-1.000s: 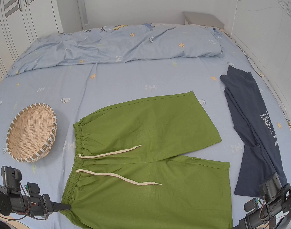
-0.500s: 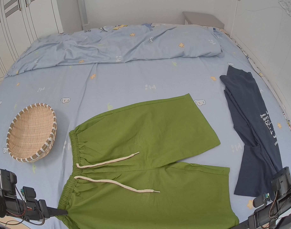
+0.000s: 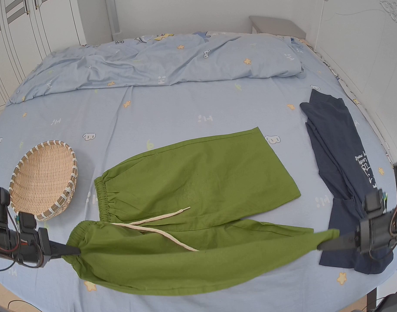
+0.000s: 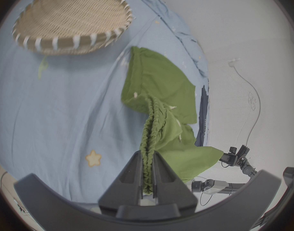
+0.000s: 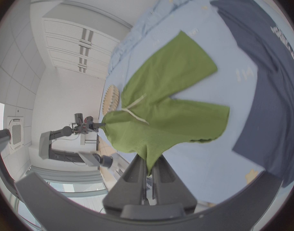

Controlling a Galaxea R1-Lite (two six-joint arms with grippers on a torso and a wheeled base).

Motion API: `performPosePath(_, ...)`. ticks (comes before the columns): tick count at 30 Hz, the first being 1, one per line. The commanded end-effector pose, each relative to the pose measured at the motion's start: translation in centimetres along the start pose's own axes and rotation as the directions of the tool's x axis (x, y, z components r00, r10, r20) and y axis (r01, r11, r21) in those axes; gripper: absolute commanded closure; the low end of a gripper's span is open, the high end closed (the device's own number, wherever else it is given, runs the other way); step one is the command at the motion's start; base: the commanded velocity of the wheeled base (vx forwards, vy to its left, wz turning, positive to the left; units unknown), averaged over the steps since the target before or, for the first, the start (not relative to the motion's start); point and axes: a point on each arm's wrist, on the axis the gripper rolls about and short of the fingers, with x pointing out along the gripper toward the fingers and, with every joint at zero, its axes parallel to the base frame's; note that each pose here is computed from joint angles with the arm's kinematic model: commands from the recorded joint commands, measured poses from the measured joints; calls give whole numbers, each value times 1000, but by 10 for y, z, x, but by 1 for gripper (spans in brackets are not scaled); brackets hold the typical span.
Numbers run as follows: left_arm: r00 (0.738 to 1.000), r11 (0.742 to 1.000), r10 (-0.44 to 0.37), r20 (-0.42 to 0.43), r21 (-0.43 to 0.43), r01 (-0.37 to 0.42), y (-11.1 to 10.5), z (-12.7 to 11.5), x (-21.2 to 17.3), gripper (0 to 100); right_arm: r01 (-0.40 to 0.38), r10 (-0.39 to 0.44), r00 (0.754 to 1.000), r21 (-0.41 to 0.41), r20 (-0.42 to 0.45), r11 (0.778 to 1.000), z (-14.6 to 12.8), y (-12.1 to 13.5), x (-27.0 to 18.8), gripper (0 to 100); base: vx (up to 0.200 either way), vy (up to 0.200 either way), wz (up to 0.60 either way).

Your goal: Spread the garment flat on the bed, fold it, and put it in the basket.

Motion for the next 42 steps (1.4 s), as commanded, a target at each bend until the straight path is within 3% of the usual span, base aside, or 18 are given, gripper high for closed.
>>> performPosePath(1,998,998,-54,32,41,53,-30,39,-3,100,-2,5,994,-25,109,1000,58,16,-8,100,0,0,0)
performPosePath(7,996,996,-81,38,45,80,-45,68,4,100,-12,23,984,-62,178,998,104,25,-6,100,0,0,0)
performPosePath(19,999,999,-45,12,-23,45,-37,112,21,100,5,13,967,-69,253,998,172,13,11,100,0,0,0)
performPosePath(31,999,998,-32,-8,-46,32,-29,121,30,100,64,-48,952,-44,301,997,213,-13,33,100,0,0,0)
performPosePath(42,999,999,-39,-3,-35,39,-24,134,40,100,54,-22,937,-82,349,995,230,-28,52,100,0,0,0)
